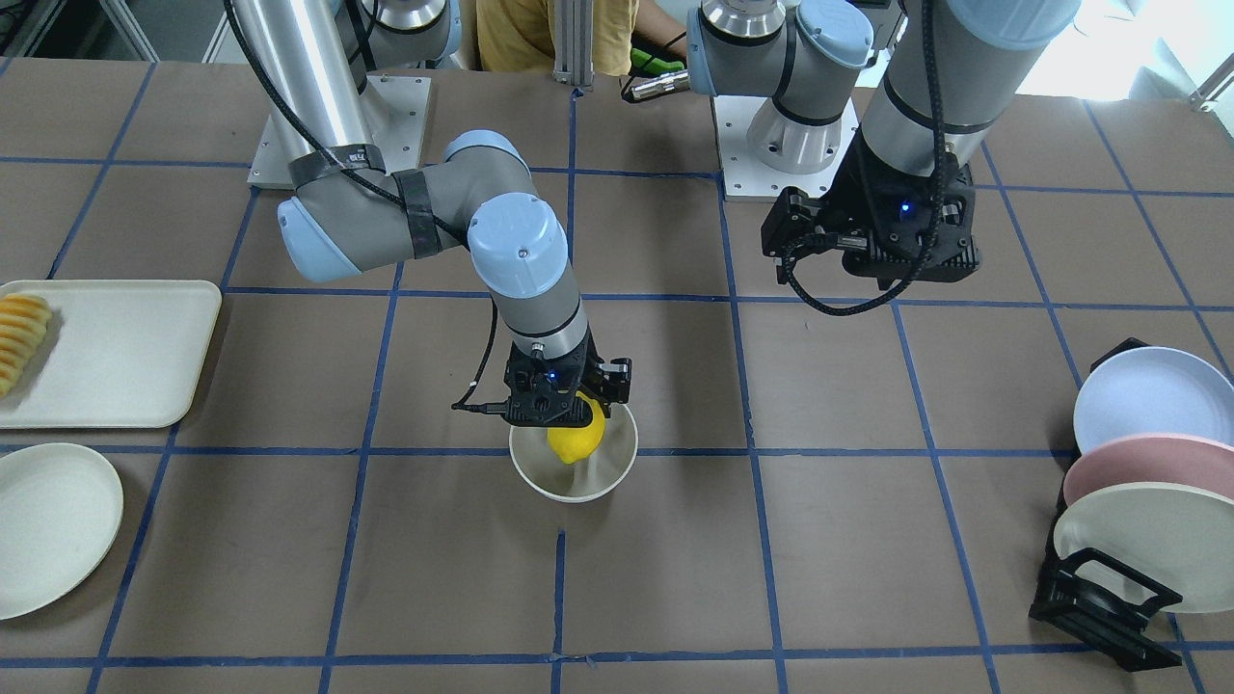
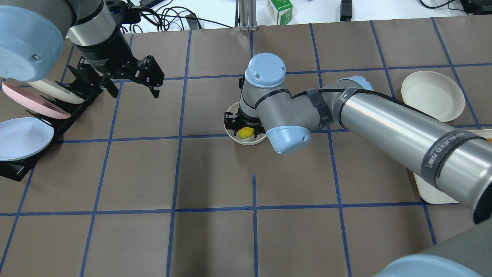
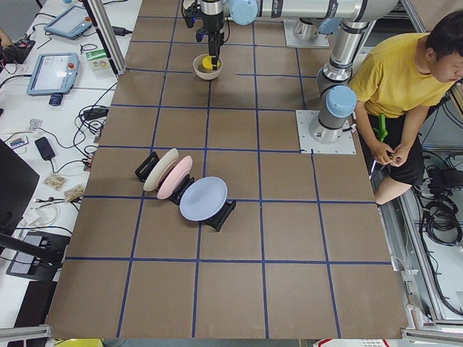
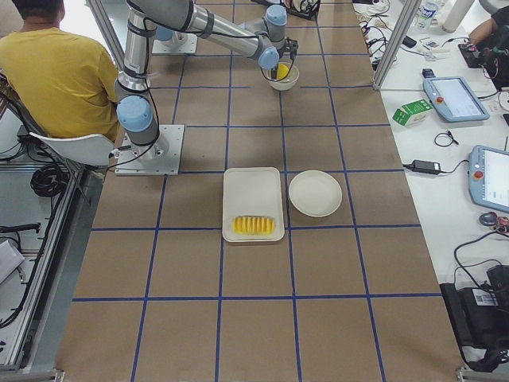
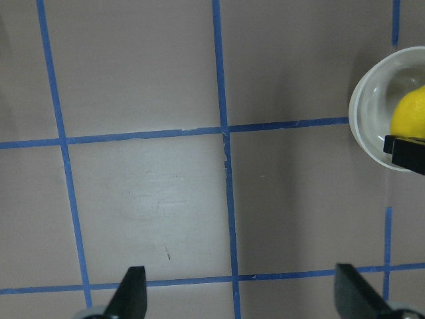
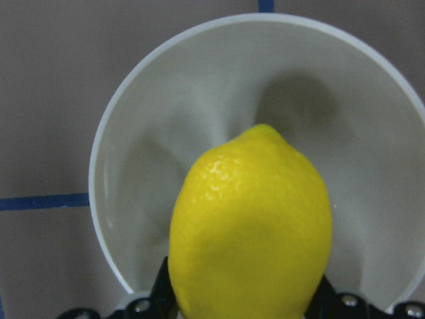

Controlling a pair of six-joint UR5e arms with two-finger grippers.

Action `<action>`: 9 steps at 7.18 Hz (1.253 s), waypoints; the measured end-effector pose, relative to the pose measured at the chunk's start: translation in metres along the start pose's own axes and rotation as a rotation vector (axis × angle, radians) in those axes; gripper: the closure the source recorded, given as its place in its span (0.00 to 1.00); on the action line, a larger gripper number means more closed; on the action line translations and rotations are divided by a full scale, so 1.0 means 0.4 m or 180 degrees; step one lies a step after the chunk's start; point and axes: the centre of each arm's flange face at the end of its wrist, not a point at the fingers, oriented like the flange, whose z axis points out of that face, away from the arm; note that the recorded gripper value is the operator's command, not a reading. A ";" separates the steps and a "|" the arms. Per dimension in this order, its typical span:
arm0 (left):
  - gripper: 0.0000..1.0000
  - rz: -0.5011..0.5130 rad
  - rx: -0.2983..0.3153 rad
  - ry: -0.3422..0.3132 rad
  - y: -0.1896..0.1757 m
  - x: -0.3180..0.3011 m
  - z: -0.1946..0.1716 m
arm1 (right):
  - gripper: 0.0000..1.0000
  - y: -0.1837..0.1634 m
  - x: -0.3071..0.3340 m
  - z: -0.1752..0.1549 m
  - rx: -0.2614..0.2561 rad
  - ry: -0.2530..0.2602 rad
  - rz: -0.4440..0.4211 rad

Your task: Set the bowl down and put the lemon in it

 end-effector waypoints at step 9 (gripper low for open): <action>0.00 -0.0210 0.0252 0.0022 -0.014 -0.016 -0.027 | 0.00 -0.024 0.032 -0.113 0.0301 0.0117 0.0062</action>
